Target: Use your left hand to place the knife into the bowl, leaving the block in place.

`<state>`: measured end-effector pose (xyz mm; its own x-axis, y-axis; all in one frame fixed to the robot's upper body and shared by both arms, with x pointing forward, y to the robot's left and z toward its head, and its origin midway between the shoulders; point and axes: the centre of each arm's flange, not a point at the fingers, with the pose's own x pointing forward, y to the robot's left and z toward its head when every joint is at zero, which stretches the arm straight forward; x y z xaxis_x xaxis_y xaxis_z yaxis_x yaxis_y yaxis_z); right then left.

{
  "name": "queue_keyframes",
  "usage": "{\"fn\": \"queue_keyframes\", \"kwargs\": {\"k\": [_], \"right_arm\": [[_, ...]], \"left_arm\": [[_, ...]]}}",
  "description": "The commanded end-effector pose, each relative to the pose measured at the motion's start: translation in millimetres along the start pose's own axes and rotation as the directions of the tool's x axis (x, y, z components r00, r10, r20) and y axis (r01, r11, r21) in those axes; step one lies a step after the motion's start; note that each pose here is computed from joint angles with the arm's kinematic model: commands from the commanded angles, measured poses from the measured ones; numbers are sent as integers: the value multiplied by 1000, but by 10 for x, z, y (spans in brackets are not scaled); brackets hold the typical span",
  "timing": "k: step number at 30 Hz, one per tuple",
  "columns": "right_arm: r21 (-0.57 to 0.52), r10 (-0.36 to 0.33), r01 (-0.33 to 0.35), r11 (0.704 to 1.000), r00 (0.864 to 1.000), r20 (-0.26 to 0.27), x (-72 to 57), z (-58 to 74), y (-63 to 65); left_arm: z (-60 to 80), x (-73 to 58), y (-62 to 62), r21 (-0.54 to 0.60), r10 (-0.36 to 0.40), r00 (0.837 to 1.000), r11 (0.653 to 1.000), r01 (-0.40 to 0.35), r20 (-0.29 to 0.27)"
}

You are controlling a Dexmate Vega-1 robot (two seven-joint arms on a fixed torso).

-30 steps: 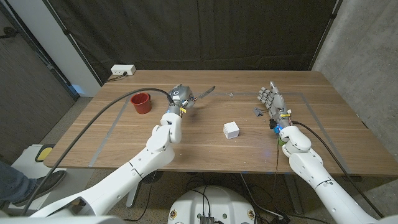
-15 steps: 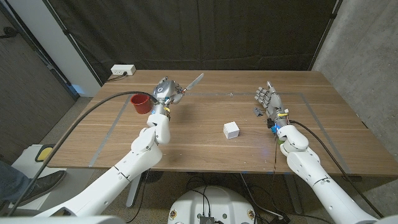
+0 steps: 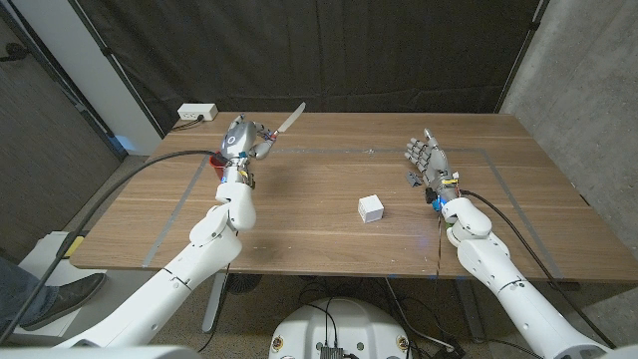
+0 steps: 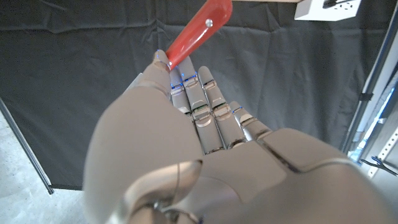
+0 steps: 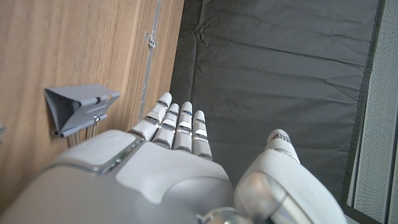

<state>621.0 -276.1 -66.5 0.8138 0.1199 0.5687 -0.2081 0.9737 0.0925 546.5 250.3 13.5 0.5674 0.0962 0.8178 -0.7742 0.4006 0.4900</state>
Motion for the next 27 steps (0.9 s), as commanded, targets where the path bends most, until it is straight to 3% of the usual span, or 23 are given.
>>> {"fn": "queue_keyframes", "kwargs": {"k": [1,16,27], "right_arm": [[3,13,-13,1000,1000,-7,51,-16,26],[3,21,-21,1000,999,-25,98,-41,81],[-10,34,-34,999,998,-49,153,-68,163]], "left_arm": [[-354,130,103,38,88,996,995,-87,-24],[-718,141,136,20,112,992,994,-110,-64],[-1025,233,-90,-37,204,976,978,-207,-82]]}}
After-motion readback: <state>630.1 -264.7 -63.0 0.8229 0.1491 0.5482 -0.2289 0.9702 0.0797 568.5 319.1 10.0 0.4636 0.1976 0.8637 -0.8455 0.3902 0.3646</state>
